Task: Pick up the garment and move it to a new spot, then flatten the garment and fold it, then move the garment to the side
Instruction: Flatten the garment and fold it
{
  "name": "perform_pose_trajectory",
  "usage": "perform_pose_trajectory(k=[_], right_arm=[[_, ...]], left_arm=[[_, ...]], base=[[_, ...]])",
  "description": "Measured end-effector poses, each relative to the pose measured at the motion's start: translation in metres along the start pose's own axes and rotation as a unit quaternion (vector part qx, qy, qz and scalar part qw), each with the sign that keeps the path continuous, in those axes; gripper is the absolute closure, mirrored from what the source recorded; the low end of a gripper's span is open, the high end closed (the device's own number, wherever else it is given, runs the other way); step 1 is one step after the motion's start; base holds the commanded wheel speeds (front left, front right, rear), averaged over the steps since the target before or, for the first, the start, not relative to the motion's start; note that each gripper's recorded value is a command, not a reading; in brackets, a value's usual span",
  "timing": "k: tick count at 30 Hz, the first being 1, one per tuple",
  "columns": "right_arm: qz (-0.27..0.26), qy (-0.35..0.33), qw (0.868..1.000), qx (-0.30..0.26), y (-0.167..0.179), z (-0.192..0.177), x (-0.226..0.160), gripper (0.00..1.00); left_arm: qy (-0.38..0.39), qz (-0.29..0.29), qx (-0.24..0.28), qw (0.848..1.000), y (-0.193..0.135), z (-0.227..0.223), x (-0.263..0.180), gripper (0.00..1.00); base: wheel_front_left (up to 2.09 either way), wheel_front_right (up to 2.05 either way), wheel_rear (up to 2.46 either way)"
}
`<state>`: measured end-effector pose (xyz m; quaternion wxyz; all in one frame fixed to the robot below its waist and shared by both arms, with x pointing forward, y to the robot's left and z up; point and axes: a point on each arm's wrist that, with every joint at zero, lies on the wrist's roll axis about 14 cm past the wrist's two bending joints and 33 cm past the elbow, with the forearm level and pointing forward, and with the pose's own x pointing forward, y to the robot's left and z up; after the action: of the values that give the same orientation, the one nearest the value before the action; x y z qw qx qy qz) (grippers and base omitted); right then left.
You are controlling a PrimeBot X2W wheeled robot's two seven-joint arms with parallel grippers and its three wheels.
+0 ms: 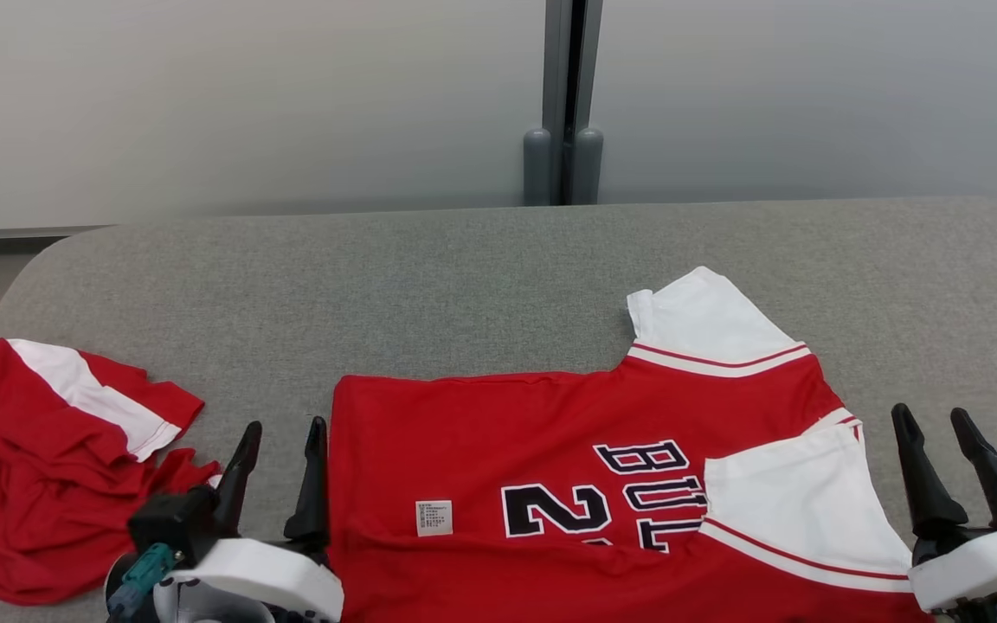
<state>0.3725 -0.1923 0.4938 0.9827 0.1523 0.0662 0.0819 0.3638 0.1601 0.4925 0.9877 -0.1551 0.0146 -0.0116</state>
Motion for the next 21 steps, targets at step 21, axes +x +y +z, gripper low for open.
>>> perform_pose_trajectory(k=[21], right_arm=[[-0.017,0.017,1.000,-0.020,-0.035,-0.022,0.054,0.00]], left_arm=[[0.233,-0.001,0.175,0.957,0.025,-0.119,0.098,0.00]], base=[[0.00,0.00,0.00]])
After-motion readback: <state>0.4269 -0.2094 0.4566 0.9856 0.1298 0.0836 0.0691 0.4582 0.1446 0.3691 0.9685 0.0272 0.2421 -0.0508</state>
